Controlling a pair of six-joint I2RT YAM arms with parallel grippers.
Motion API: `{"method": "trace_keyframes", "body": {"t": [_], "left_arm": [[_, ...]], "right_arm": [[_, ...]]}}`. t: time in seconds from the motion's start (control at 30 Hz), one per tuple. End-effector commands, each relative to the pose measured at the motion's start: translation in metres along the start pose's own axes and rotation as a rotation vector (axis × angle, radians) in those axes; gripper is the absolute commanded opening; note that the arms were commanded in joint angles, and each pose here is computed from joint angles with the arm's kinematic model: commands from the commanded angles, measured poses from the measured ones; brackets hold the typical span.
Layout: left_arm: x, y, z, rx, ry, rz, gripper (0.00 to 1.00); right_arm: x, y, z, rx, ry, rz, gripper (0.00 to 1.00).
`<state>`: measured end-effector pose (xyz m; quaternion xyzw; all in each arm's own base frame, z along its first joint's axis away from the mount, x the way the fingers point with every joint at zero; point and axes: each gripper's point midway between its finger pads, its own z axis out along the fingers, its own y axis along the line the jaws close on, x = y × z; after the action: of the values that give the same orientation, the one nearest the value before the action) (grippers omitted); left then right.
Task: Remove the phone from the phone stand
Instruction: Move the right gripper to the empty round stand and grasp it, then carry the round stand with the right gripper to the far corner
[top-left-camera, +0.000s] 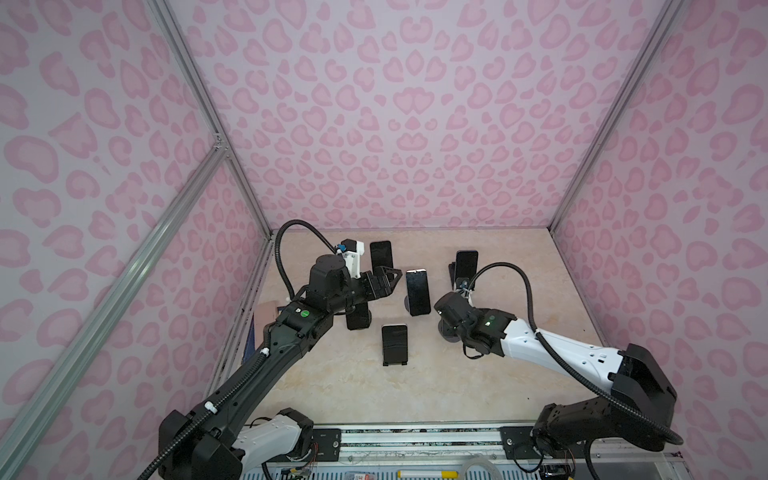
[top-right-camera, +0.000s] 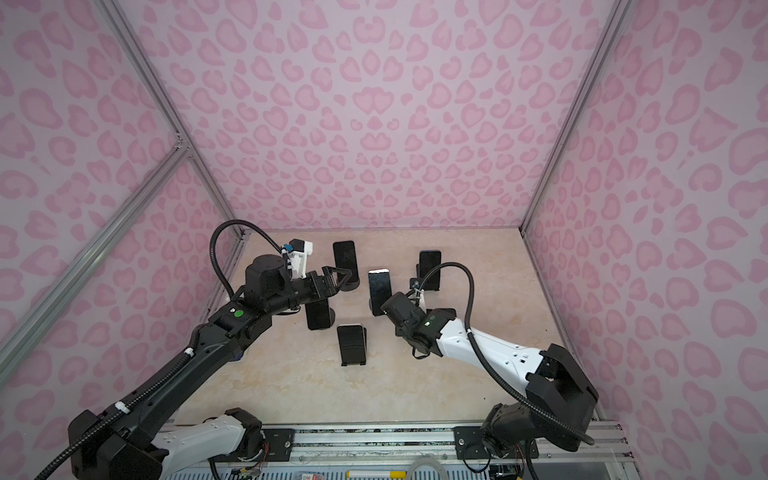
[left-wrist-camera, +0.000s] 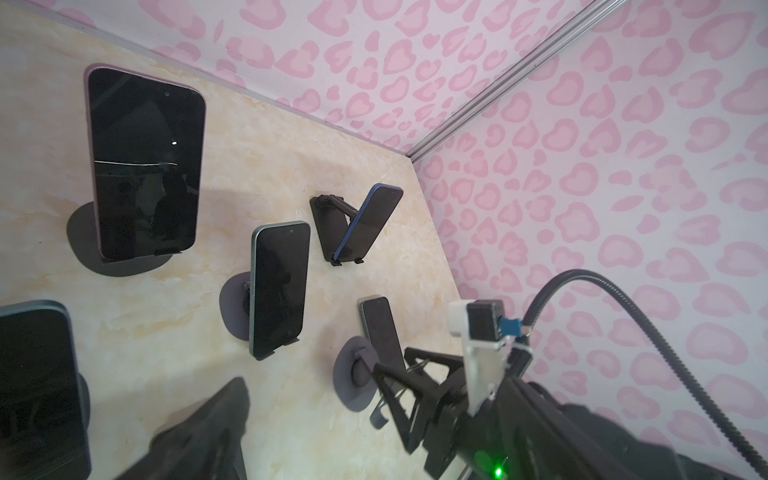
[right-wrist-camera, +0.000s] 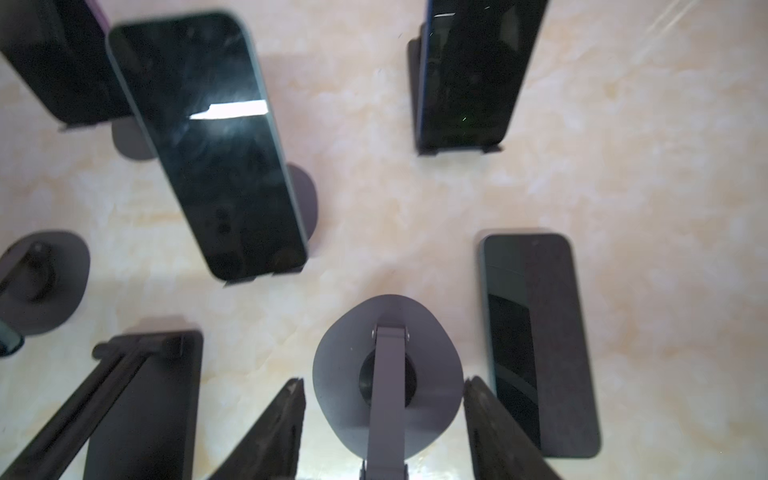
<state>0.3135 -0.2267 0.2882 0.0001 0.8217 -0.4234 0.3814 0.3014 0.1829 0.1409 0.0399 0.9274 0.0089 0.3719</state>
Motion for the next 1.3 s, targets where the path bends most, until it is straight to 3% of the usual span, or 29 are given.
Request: {"method": "trace_keyframes", "body": {"t": [0.0,0.27,0.57,0.73,0.87,1.07,1.27], "left_arm": [[-0.005,-0.007,-0.001,0.027,-0.014,0.011,0.97],[-0.005,-0.009,-0.002,0.037,-0.014,0.009,0.97],[-0.002,-0.011,-0.001,0.052,-0.001,0.002,0.97],[-0.003,-0.011,-0.002,0.051,-0.006,0.009,0.97],[-0.004,-0.012,-0.003,0.051,-0.009,0.012,0.97],[-0.003,-0.01,0.0,0.047,-0.002,0.01,0.97],[-0.003,-0.009,0.001,0.043,0.0,0.009,0.97]], "right_arm": [[-0.034,-0.044,-0.003,0.09,-0.073,-0.011,0.57],[-0.084,-0.157,0.001,0.229,-0.103,0.162,0.56],[-0.088,-0.277,0.069,0.392,-0.041,0.475,0.56],[-0.083,-0.308,0.096,0.47,0.046,0.531,0.56],[-0.075,-0.322,0.109,0.45,0.078,0.611,0.56],[-0.063,-0.325,0.111,0.475,0.103,0.605,0.56],[-0.056,-0.331,0.111,0.516,0.129,0.596,0.62]]}}
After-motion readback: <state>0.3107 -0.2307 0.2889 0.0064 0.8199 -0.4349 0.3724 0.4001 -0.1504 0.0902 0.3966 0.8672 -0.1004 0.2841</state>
